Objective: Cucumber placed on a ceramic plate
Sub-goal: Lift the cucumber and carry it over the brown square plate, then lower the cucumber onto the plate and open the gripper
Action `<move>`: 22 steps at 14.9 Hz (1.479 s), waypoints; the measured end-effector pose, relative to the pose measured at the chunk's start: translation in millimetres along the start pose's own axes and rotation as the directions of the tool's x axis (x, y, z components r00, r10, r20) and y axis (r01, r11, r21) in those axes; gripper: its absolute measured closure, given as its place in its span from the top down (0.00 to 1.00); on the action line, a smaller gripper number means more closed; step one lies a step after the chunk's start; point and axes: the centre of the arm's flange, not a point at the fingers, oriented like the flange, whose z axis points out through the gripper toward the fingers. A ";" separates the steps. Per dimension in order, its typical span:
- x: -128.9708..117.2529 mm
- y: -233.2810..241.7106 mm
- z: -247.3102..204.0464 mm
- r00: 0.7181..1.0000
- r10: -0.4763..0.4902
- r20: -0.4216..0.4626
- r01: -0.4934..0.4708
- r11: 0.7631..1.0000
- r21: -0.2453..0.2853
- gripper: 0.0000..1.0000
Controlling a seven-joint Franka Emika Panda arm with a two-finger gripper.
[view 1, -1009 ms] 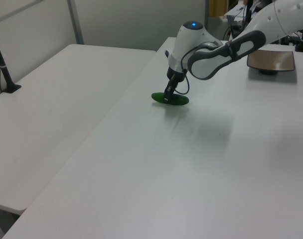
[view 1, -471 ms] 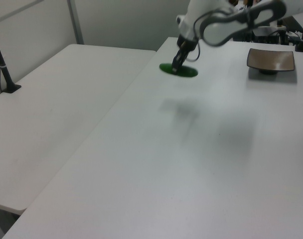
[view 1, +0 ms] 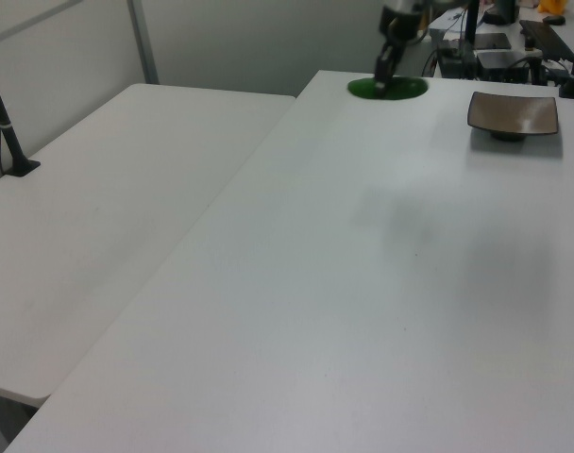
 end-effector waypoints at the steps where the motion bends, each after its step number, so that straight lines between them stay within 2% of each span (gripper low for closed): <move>1: -10.4 7.9 -9.2 1.000 -0.022 0.015 0.022 1.000 0.013 0.47; 6: -72.7 64.2 -47.1 0.983 -0.131 0.132 0.124 0.990 0.064 0.47; 9: -106.9 113.7 -46.6 0.971 -0.178 0.159 0.166 0.982 0.087 0.47; 11: -135.1 159.9 -40.1 0.970 -0.171 0.175 0.155 0.983 0.098 0.47; 16: -177.7 226.9 -16.4 0.982 -0.121 0.147 0.111 0.991 0.073 0.47; 17: -189.1 241.0 -0.9 0.985 -0.107 0.132 0.099 0.993 0.060 0.47; 22: -216.0 281.6 54.0 0.985 -0.104 0.138 0.103 0.995 0.017 0.47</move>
